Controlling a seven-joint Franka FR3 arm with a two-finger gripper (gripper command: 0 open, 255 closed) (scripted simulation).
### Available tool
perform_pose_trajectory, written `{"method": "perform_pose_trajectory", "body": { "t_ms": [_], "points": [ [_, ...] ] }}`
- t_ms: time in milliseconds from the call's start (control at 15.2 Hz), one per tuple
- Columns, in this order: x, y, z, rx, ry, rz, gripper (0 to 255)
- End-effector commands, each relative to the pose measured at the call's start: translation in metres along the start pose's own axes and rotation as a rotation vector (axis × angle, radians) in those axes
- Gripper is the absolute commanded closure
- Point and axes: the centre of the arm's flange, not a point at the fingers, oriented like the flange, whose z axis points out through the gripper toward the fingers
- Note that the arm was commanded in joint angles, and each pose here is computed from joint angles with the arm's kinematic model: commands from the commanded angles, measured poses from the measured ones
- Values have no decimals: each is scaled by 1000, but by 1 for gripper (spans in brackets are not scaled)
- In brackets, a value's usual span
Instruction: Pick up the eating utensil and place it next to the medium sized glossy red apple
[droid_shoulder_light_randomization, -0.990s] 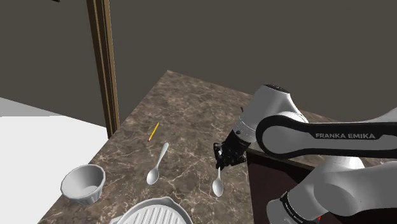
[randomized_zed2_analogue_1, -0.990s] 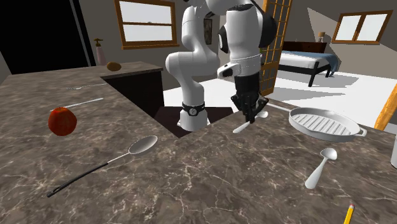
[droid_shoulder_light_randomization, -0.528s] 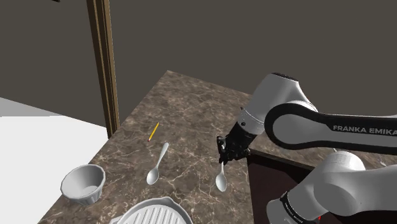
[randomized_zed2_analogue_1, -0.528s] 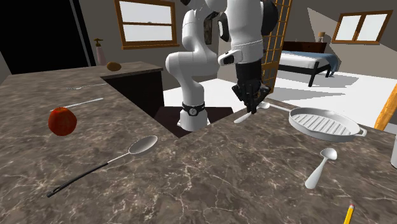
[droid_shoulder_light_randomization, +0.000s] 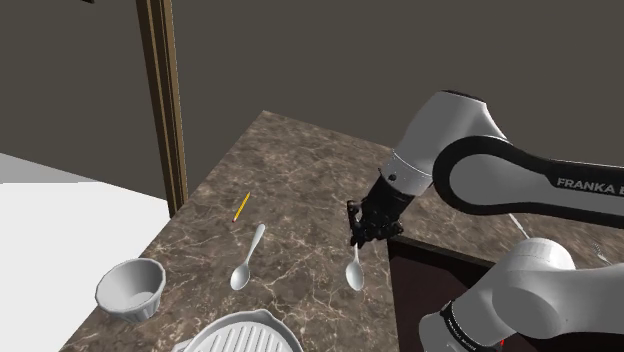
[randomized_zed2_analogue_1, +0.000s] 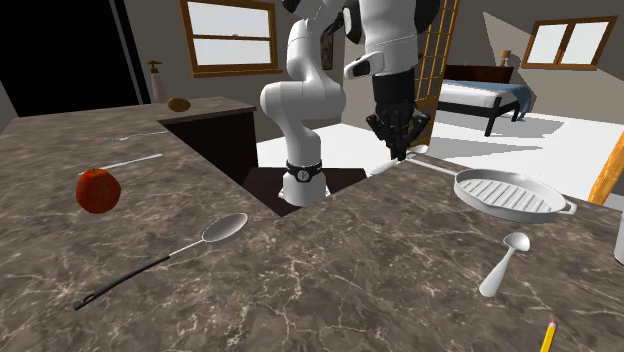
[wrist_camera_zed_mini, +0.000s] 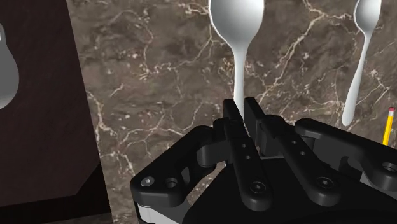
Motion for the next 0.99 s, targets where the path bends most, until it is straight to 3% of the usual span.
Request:
{"method": "perform_pose_trajectory", "body": {
  "t_ms": [0, 462, 924],
  "points": [
    [-1, -2, -10, -1, 0, 0, 255],
    [-6, -7, -43, -1, 0, 0, 255],
    [72, 40, -61, -1, 0, 0, 255]
  ]
}}
